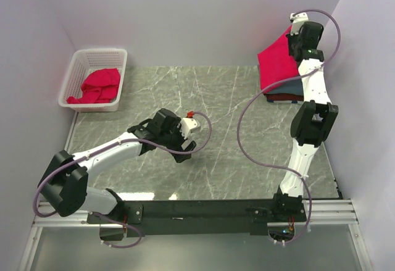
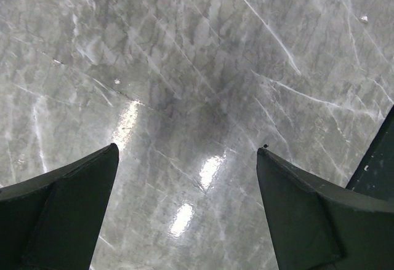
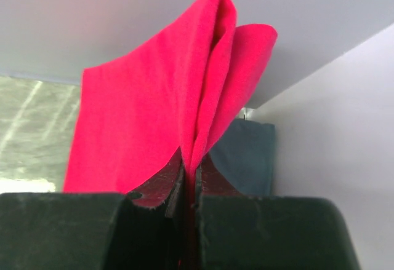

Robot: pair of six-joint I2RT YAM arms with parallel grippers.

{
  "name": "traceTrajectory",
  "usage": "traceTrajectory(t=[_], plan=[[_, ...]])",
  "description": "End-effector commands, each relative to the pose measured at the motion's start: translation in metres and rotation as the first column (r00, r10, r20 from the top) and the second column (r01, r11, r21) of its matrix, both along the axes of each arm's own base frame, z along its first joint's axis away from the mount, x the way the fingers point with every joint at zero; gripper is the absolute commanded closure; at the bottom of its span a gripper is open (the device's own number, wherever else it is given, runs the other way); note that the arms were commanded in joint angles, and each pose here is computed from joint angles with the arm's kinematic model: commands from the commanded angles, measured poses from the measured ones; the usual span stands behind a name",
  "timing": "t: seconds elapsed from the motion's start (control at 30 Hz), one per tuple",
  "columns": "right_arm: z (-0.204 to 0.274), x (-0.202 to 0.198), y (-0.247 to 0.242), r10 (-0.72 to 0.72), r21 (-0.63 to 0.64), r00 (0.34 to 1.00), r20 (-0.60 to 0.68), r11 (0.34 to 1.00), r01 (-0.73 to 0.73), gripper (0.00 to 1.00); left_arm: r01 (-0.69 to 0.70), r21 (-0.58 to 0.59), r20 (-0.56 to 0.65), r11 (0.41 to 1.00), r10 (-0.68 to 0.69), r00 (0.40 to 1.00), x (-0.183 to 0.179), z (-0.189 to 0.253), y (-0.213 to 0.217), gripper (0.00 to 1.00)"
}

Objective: Fold and stack the t-shirts
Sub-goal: Neatly place the folded tshirt to the corner

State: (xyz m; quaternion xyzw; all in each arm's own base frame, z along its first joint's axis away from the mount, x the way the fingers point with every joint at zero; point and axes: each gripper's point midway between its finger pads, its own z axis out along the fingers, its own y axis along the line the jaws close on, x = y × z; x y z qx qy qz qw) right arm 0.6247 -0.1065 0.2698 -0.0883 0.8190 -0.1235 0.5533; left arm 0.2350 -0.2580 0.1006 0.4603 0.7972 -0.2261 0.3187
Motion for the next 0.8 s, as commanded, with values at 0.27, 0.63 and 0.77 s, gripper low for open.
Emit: traceTrajectory(t=[0.27,0.63,0.77], plan=[[-0.006,0.028,-0.03,0.072,-0.183,0.995,0.067,0.981,-0.058,1.0,0.017,-0.033,-0.006,0.999,-0.018,1.0,0.005,0.016,-0.011,0.01],[-0.032,0.034,-0.06,0.05,-0.279,0.998,0.043,0.96,-0.036,1.0,0.011,-0.021,-0.007,1.0,-0.011,1.0,0.007,0.016,-0.01,0.01],[-0.039,0.035,-0.071,0.011,-0.305,0.999,0.047,0.952,0.004,0.84,0.015,-0.02,-0.021,1.0,-0.016,1.0,0.006,0.016,-0.011,0.01]])
